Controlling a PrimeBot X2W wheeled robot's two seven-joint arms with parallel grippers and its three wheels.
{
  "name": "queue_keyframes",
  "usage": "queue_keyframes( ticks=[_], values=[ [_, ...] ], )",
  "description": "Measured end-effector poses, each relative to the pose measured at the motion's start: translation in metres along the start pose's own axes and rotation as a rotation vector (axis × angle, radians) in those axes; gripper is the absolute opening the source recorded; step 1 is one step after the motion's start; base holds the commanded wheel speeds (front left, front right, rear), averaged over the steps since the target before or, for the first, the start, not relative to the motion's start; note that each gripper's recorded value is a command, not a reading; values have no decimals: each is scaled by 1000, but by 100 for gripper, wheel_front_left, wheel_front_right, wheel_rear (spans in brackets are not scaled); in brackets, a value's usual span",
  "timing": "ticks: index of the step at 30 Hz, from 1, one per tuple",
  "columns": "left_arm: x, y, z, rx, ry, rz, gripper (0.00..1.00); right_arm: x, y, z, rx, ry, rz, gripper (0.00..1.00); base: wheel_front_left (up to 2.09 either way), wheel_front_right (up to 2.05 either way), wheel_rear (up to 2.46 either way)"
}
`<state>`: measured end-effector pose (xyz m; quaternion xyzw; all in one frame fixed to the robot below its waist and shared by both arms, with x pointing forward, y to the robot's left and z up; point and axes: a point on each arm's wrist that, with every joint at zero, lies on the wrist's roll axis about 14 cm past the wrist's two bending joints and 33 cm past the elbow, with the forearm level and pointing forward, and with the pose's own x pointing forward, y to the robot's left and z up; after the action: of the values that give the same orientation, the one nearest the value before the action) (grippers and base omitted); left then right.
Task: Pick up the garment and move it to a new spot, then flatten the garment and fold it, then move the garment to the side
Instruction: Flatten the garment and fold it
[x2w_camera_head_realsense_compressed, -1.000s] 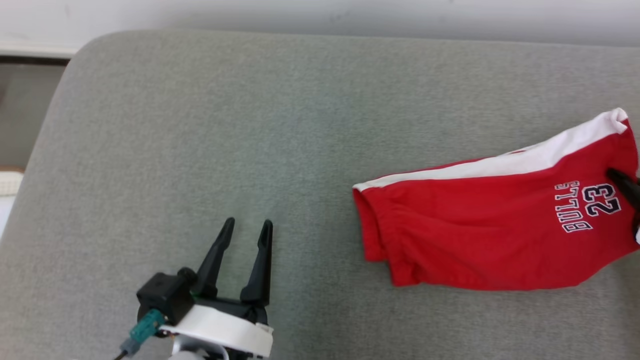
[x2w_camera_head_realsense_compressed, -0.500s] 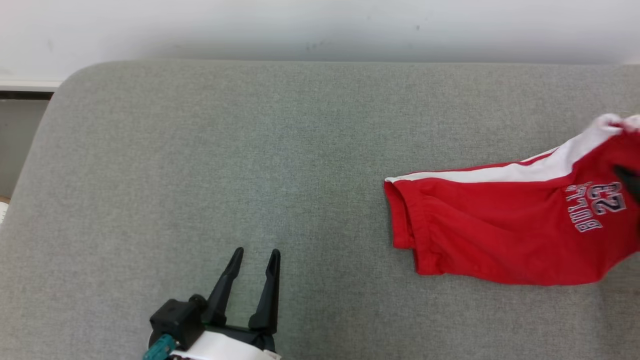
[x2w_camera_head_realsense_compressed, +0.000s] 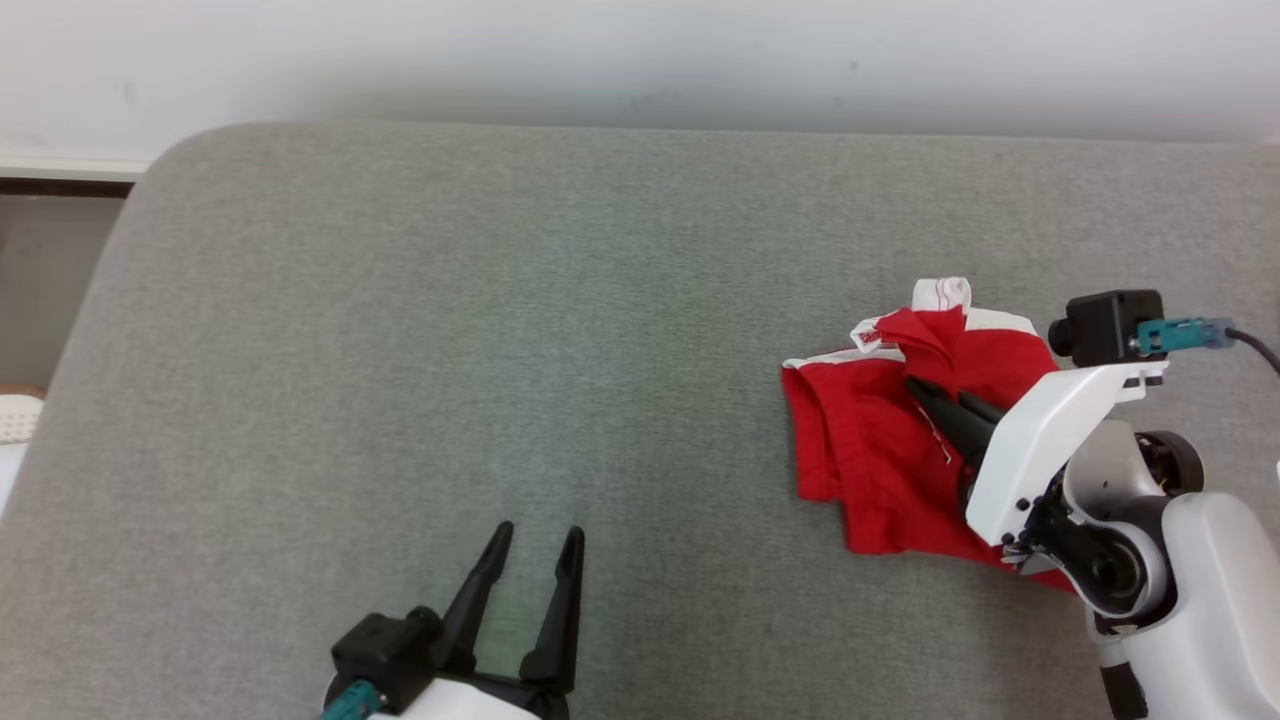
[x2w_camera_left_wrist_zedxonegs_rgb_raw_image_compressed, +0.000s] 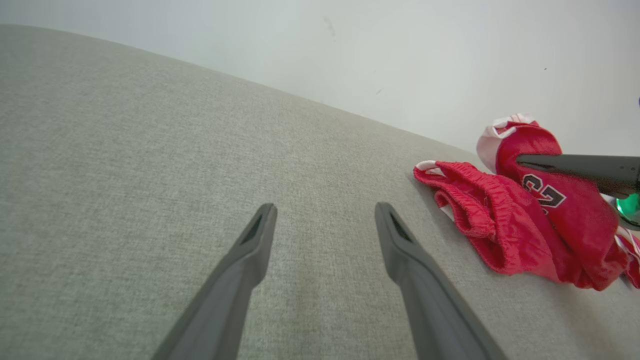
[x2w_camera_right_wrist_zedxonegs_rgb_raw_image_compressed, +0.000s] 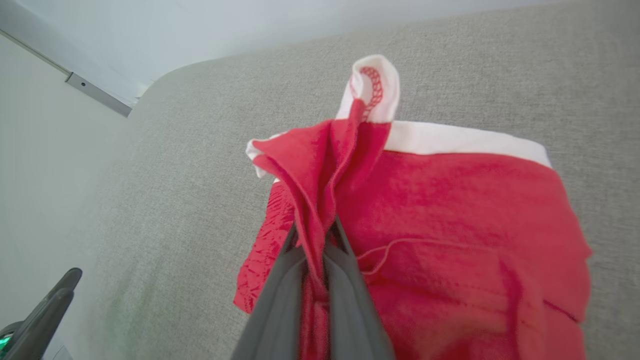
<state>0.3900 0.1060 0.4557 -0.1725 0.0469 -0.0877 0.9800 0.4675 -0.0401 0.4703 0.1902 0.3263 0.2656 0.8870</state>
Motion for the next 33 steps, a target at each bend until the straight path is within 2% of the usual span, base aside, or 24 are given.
queue_keyframes(
  ticks=[7,13,14,15,16,17,27,33],
  values=[
    [-12,11,2,-2,-2,43,100,17,18,-14,8,19,47,0,0,0,0],
    [-18,12,1,-10,0,54,100,24,18,-15,46,-8,50,0,0,0,0],
    [-18,12,1,-9,0,57,100,24,18,-15,55,-14,53,13,0,0,0],
    [-19,12,1,-11,0,58,100,25,19,-16,67,-19,60,36,0,0,0],
    [-19,11,1,-11,-1,58,100,25,21,-16,72,-25,66,89,0,0,0],
    [-19,11,1,-12,0,56,100,26,24,-16,78,-32,74,100,0,0,0],
    [-23,5,-1,-14,5,42,100,12,67,-8,165,-126,225,100,0,0,0],
    [-29,3,4,-12,-12,39,100,-14,90,2,156,-232,286,100,0,0,0]
  ],
)
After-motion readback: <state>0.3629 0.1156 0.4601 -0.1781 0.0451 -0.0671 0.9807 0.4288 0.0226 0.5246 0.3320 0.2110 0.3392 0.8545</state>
